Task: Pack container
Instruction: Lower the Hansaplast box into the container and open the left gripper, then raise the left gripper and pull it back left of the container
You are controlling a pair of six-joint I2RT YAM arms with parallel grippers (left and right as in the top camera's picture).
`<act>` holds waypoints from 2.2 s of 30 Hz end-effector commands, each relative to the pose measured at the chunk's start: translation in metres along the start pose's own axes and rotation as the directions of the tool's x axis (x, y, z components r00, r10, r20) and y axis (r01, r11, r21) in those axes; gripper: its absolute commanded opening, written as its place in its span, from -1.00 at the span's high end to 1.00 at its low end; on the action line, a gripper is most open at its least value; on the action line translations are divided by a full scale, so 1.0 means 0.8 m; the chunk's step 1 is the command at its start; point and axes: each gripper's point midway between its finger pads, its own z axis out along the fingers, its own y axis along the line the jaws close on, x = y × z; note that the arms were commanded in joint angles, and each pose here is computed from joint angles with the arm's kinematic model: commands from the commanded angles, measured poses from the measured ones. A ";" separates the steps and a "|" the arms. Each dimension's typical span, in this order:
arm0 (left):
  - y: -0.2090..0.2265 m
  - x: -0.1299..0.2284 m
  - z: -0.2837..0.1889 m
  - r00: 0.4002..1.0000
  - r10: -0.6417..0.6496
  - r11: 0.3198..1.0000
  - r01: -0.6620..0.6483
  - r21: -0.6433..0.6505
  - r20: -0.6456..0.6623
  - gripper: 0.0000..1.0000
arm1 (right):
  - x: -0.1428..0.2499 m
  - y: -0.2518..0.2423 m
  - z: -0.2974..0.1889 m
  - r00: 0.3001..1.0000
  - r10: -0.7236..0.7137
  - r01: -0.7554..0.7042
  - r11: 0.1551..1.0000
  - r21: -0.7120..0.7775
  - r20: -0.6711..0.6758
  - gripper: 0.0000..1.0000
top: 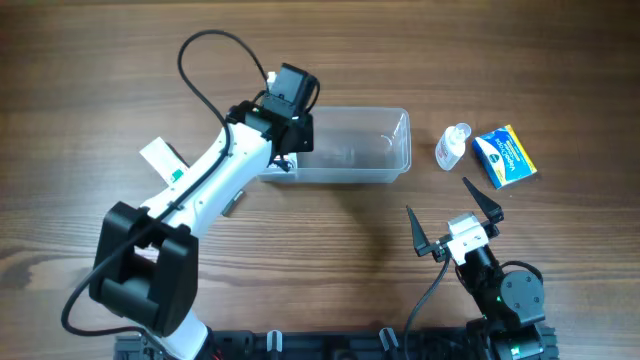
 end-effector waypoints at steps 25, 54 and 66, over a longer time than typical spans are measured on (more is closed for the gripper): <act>0.035 0.034 0.066 0.989 -0.055 0.992 0.038 -0.118 -0.139 0.92 | -0.004 0.001 -0.001 1.000 -0.007 0.007 1.000 -0.009 0.016 -0.99; 0.109 -0.067 -0.158 0.943 -0.195 0.965 0.233 -0.119 0.269 0.88 | -0.004 0.001 -0.001 1.000 -0.007 0.007 1.000 -0.009 0.016 -1.00; 0.272 -0.009 -0.180 0.772 -0.615 0.754 0.635 -0.169 0.158 0.92 | -0.004 0.001 -0.001 1.000 -0.007 0.007 1.000 -0.009 0.016 -0.99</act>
